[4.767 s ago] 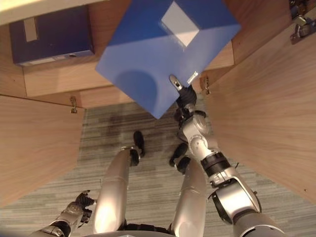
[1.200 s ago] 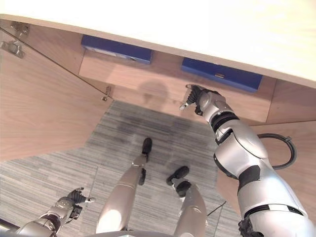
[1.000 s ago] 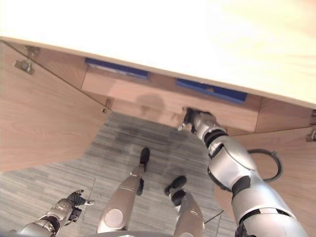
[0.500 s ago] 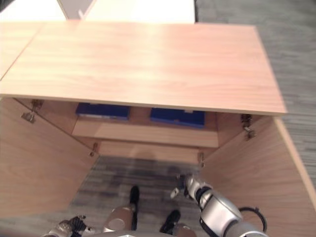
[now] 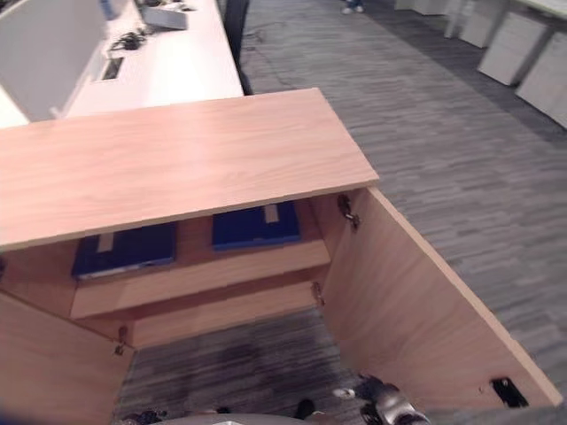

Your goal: Put the empty folder in the office cabinet

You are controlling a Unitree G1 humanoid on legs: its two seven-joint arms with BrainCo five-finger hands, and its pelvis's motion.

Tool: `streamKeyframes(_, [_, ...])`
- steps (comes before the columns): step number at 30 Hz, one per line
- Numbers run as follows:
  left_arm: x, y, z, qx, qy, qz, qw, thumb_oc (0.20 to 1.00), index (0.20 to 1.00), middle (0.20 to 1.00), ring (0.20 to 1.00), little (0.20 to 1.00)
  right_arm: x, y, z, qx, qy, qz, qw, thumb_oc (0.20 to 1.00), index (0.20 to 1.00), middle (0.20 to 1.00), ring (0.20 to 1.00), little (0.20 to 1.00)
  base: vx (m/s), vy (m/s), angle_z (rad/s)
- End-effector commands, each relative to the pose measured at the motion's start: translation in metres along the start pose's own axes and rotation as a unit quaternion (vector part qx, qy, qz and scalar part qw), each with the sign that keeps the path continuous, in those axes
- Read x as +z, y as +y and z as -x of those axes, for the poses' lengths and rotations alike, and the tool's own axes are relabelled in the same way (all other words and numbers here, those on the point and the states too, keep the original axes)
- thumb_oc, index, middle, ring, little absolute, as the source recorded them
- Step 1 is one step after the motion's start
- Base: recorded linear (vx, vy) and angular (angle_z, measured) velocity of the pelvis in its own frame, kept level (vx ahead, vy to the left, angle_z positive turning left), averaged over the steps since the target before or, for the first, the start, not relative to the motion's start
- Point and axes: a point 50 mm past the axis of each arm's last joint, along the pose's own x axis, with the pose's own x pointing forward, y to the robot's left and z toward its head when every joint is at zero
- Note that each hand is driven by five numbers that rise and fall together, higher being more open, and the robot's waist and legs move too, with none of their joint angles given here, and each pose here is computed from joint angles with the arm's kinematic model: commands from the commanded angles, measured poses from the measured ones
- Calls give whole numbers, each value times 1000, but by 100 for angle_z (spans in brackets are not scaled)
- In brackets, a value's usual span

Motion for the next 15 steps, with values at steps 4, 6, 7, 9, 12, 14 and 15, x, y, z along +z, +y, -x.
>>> streamKeyframes(4, [-1,-8,0,-9,5,-11,1000,1000,1000,1000,1000,1000,-1,-6,0,-52,-12,-177,983,1000,1000,1000,1000,1000,-120,155,-26])
streamKeyframes(6, [-14,-9,1,-10,23,-9,1000,1000,1000,1000,1000,1000,-12,-4,2,-64,-9,-280,958,1000,1000,1000,1000,1000,-171,156,-48])
streamKeyframes(7, [-18,-8,1,-10,30,-7,999,1000,1000,1000,1000,1000,-17,-4,3,-67,-9,-320,945,1000,1000,1000,1000,1000,-152,125,-37])
streamKeyframes(9, [-29,-8,2,-12,46,-8,999,1000,1000,1000,1000,1000,-25,-6,4,-74,-5,-380,922,1000,1000,1000,1000,1000,-144,115,-37])
streamKeyframes(12, [-37,-11,3,-20,56,-6,998,1000,1000,1000,1000,1000,-27,-9,5,-88,-8,-430,898,1000,1000,1000,1000,1000,-131,88,-35])
streamKeyframes(14, [-37,-12,3,-19,56,9,998,1000,1000,1000,1000,1000,-27,-15,5,-100,-8,-431,897,1000,1000,1000,1000,1000,-127,44,-46])
streamKeyframes(15, [-38,-12,3,-18,58,12,998,1000,1000,1000,1000,1000,-31,-16,6,-103,-2,-423,900,1000,1000,1000,1000,1000,-116,9,-55])
